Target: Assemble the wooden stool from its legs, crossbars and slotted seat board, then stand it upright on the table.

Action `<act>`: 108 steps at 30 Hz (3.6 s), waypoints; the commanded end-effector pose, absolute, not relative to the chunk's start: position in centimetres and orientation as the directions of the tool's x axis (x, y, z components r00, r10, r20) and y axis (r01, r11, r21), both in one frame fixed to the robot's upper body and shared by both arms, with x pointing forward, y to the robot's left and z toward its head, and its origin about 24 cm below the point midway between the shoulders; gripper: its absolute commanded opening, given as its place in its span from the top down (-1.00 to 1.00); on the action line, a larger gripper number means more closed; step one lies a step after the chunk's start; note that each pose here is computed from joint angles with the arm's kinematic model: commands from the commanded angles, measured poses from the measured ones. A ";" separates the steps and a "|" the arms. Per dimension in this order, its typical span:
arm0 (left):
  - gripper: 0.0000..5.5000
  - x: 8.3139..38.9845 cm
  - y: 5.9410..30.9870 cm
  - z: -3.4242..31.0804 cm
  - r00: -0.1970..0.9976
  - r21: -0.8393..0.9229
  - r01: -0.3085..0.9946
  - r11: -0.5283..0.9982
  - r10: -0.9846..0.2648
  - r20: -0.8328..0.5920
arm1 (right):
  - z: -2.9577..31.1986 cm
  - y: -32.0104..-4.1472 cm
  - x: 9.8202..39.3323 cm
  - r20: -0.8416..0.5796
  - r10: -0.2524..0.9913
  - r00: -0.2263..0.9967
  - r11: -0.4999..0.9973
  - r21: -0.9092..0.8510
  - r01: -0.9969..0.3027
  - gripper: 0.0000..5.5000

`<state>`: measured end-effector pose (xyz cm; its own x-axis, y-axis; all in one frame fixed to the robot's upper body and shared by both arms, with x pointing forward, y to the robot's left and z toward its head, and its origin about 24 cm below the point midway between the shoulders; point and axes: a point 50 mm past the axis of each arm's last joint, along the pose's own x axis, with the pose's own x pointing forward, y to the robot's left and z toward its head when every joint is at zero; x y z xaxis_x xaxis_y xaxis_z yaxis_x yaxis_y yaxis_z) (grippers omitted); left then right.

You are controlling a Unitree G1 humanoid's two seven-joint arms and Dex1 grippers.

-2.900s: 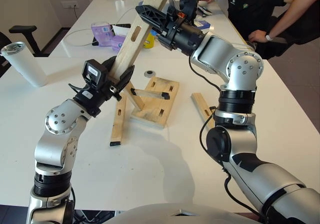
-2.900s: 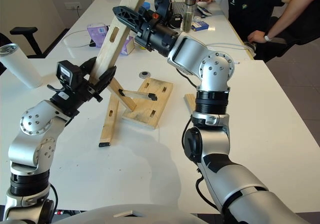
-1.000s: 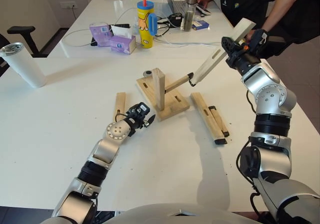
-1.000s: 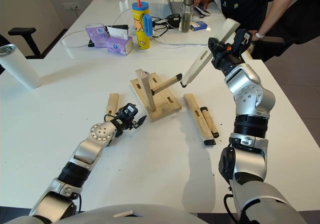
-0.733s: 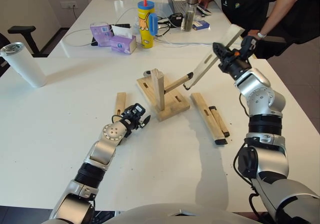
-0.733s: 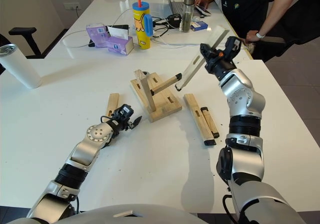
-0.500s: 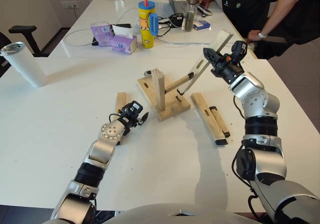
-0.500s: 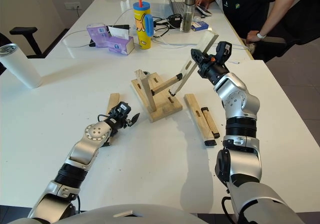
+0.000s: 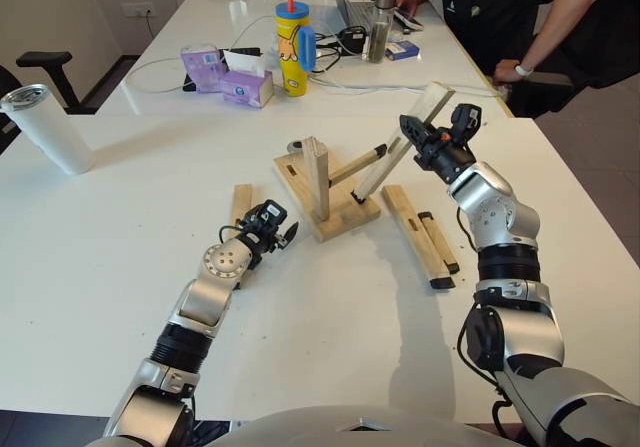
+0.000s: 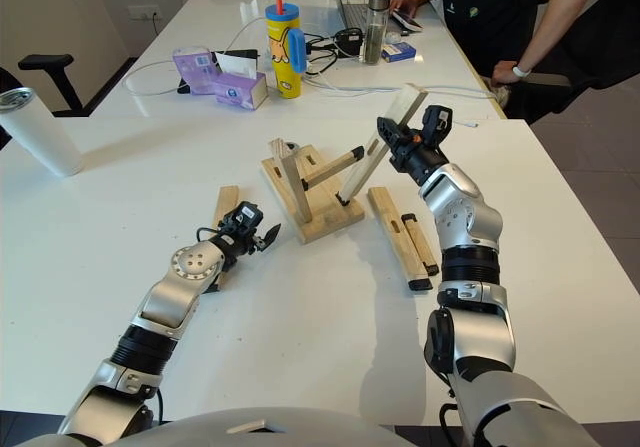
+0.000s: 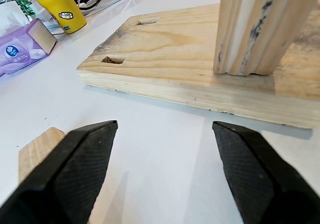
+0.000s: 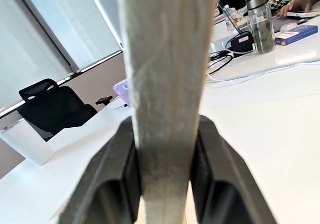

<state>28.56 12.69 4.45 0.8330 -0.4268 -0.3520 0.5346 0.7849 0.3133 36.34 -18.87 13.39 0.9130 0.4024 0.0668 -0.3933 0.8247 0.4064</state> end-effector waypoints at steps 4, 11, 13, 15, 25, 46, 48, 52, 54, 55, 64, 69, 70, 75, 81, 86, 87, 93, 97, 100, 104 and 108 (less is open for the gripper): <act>-0.29 28.9 12.5 5.4 0.839 0.338 0.534 0.775 -0.436 -0.325 | 11.8 -18.3 35.7 0.056 0.390 0.919 0.855 0.348 -0.384 0.63; -0.29 29.2 12.0 7.5 0.846 0.237 0.526 0.817 -0.474 -0.245 | 10.6 -17.1 34.2 0.068 0.412 0.909 0.832 0.379 -0.405 0.63; -0.29 29.4 12.1 7.9 0.848 0.239 0.524 0.817 -0.474 -0.237 | 10.6 -16.8 34.0 0.066 0.423 0.904 0.838 0.352 -0.418 0.63; -0.29 29.5 12.2 8.2 0.850 0.245 0.522 0.817 -0.475 -0.227 | 10.6 -16.5 33.9 0.059 0.432 0.900 0.844 0.327 -0.426 0.63; -0.29 29.5 12.7 8.9 0.859 0.260 0.510 0.820 -0.467 -0.210 | 12.5 -15.2 34.2 0.080 0.471 0.879 0.838 0.271 -0.474 0.63; -0.29 29.5 12.3 9.2 0.861 0.288 0.508 0.812 -0.466 -0.204 | 12.1 -14.2 33.3 0.042 0.537 0.843 0.834 0.123 -0.537 0.63; -0.29 29.6 12.4 9.2 0.861 0.289 0.507 0.812 -0.465 -0.205 | 12.0 -14.3 33.3 0.033 0.539 0.841 0.836 0.101 -0.540 0.63; -0.29 29.5 12.4 9.2 0.863 0.289 0.504 0.814 -0.462 -0.205 | 10.8 -14.5 33.2 -0.026 0.538 0.842 0.843 0.041 -0.537 0.63; -0.29 29.5 12.4 9.2 0.863 0.288 0.503 0.815 -0.461 -0.204 | 9.9 -14.8 33.1 -0.066 0.538 0.840 0.843 0.051 -0.536 0.44; -0.29 29.5 12.4 9.2 0.864 0.288 0.503 0.815 -0.461 -0.204 | 9.4 -14.9 33.1 -0.089 0.537 0.839 0.843 0.054 -0.534 0.39; -0.29 29.6 12.4 9.2 0.865 0.289 0.501 0.816 -0.459 -0.204 | 8.4 -15.1 33.2 -0.162 0.543 0.824 0.838 0.047 -0.543 0.10; -0.29 29.7 12.5 9.2 0.867 0.291 0.497 0.818 -0.455 -0.202 | 12.2 -14.6 33.7 0.063 0.525 0.849 0.847 0.054 -0.529 0.10; -0.29 29.7 12.5 9.2 0.868 0.292 0.495 0.819 -0.453 -0.201 | 12.9 -14.5 33.7 0.095 0.524 0.846 0.847 0.052 -0.530 0.10; -0.29 29.9 12.8 9.4 0.877 0.298 0.479 0.826 -0.439 -0.194 | 15.4 -14.4 34.1 0.180 0.501 0.847 0.847 0.099 -0.522 0.10; -0.29 30.2 13.2 9.7 0.890 0.313 0.456 0.833 -0.418 -0.184 | 16.2 -15.0 34.6 0.186 0.470 0.863 0.855 0.146 -0.497 0.10; -0.29 30.5 14.1 10.4 0.911 0.328 0.413 0.850 -0.383 -0.154 | 17.8 -15.3 35.0 0.239 0.452 0.860 0.856 0.155 -0.493 0.10; -0.29 30.6 14.3 10.7 0.916 0.329 0.400 0.855 -0.374 -0.142 | 18.3 -15.3 35.0 0.253 0.451 0.856 0.855 0.153 -0.496 0.10; -0.29 31.0 16.3 14.5 0.941 0.236 0.315 0.919 -0.335 0.050 | 22.2 -15.1 35.2 0.359 0.438 0.824 0.838 0.168 -0.519 0.10; -0.29 30.1 16.4 18.4 0.873 -0.030 0.431 0.902 -0.408 0.268 | 23.6 -15.6 35.6 0.390 0.396 0.831 0.824 0.249 -0.509 0.10; -0.29 28.4 15.1 20.4 0.761 -0.146 0.608 0.780 -0.520 0.389 | 23.3 -16.1 36.5 0.351 0.352 0.868 0.817 0.337 -0.468 0.10; -0.29 27.2 13.7 20.8 0.675 -0.142 0.714 0.685 -0.621 0.399 | 21.4 -16.0 37.9 0.236 0.328 0.915 0.804 0.438 -0.401 0.10; -0.29 26.5 12.4 20.3 0.623 -0.084 0.768 0.635 -0.710 0.328 | 19.9 -15.9 38.8 0.165 0.314 0.935 0.793 0.496 -0.354 0.10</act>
<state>26.89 12.91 20.79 0.6414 -0.6675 0.3782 0.7471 0.6555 -0.1101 38.32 -16.43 21.05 0.9246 0.3075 0.2251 -0.3788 0.8052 0.4563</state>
